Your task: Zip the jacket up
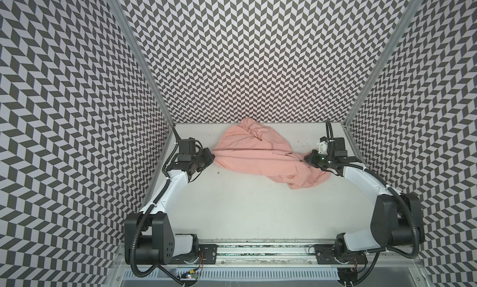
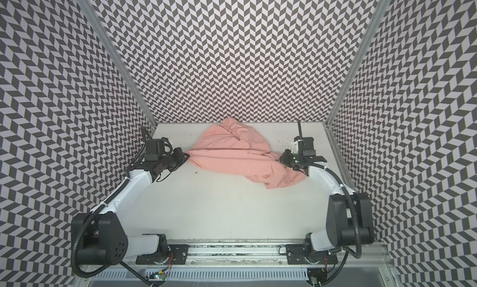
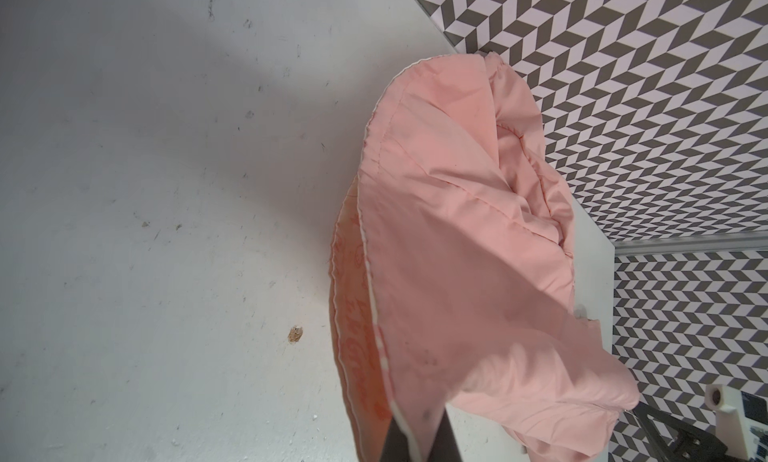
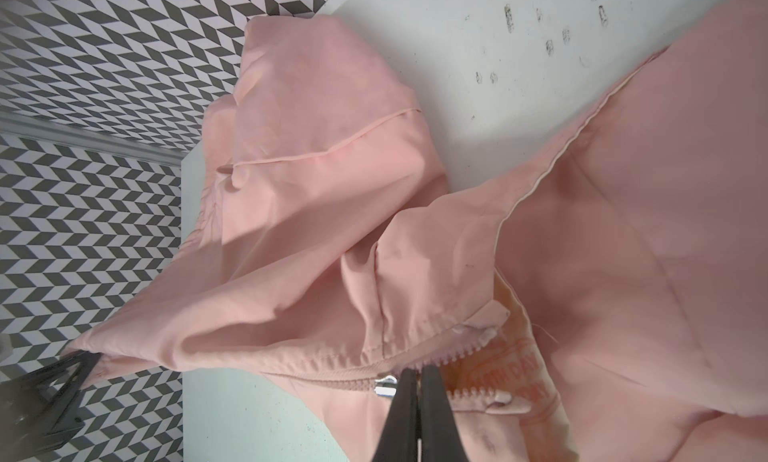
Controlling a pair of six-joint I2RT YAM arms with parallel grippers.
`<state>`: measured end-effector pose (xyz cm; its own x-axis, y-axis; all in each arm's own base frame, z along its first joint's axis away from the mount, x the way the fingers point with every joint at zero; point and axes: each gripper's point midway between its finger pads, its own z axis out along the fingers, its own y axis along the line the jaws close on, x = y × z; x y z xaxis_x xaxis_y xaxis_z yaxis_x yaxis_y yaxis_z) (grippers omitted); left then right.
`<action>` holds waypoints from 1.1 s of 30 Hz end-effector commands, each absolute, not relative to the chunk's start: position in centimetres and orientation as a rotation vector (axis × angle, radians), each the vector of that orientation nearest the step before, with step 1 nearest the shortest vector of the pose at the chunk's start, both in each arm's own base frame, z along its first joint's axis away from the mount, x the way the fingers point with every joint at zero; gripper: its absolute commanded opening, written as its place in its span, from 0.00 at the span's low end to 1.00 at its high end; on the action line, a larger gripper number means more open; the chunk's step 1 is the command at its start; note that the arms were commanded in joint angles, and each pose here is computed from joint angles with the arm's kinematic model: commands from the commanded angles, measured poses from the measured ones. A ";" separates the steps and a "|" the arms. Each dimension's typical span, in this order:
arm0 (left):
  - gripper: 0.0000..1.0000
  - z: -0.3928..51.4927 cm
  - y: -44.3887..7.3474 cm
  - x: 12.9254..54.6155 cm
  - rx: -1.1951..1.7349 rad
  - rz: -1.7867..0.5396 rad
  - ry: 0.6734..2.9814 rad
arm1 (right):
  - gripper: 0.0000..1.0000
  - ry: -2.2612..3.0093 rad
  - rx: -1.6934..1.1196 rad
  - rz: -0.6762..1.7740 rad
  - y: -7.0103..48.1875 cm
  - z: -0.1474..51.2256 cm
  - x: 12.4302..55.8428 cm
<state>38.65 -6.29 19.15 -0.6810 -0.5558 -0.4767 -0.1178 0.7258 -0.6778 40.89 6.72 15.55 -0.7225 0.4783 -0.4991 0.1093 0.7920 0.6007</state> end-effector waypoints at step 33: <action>1.00 24.8 -2.5 39.0 -0.520 -0.676 2.086 | 0.73 2.240 0.471 0.588 2.7 20.6 40.6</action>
<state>39.14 -3.35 21.19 -0.6087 -0.5979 -0.5216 -0.1576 0.7354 -0.6590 41.10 3.82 18.46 -0.6821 0.5042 -0.5297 0.1430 0.8023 0.5796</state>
